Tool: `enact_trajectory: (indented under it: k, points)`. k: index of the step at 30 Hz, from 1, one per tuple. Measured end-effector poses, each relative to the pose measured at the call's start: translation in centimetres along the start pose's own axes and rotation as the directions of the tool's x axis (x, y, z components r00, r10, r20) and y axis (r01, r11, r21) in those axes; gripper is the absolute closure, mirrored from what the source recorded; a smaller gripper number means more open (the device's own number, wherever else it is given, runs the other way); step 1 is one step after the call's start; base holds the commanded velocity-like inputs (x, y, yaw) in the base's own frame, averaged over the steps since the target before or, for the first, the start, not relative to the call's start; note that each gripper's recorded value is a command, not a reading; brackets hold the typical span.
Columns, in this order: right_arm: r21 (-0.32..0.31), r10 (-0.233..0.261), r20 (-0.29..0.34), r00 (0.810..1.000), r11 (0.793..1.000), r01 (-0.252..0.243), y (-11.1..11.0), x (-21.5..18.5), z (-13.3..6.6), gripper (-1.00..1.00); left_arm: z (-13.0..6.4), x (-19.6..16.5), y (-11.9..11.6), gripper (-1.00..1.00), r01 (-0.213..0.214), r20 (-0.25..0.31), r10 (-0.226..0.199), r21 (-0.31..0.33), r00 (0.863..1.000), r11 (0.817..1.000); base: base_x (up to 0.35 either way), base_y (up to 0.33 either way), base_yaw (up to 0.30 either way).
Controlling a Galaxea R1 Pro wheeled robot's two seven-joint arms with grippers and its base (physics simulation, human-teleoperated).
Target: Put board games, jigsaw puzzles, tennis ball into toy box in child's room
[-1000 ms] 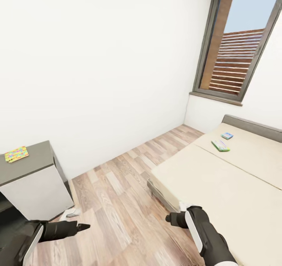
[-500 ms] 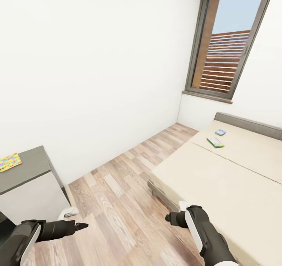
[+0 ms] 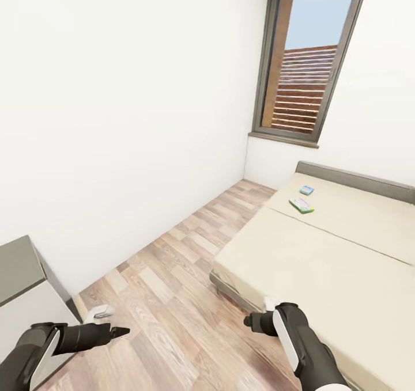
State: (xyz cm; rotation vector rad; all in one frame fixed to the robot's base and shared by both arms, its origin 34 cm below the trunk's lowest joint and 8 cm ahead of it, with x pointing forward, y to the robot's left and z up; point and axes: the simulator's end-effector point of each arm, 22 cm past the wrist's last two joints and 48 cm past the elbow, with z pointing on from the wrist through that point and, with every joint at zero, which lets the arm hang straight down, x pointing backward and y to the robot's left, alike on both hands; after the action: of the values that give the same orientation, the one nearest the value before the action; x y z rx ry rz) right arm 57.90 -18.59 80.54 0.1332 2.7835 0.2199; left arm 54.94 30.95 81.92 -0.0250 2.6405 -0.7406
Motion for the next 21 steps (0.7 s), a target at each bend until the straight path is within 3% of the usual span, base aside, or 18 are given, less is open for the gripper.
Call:
enact_trajectory:
  k: [21]
  points:
    - [-0.008,0.023,0.004,1.000,1.000,-0.023,-0.94,-0.15,0.06,-1.00,-0.29,-0.08,0.55,-1.00,-0.003,0.000,0.003,-0.010,1.000,1.000,0.265,0.167,-0.277]
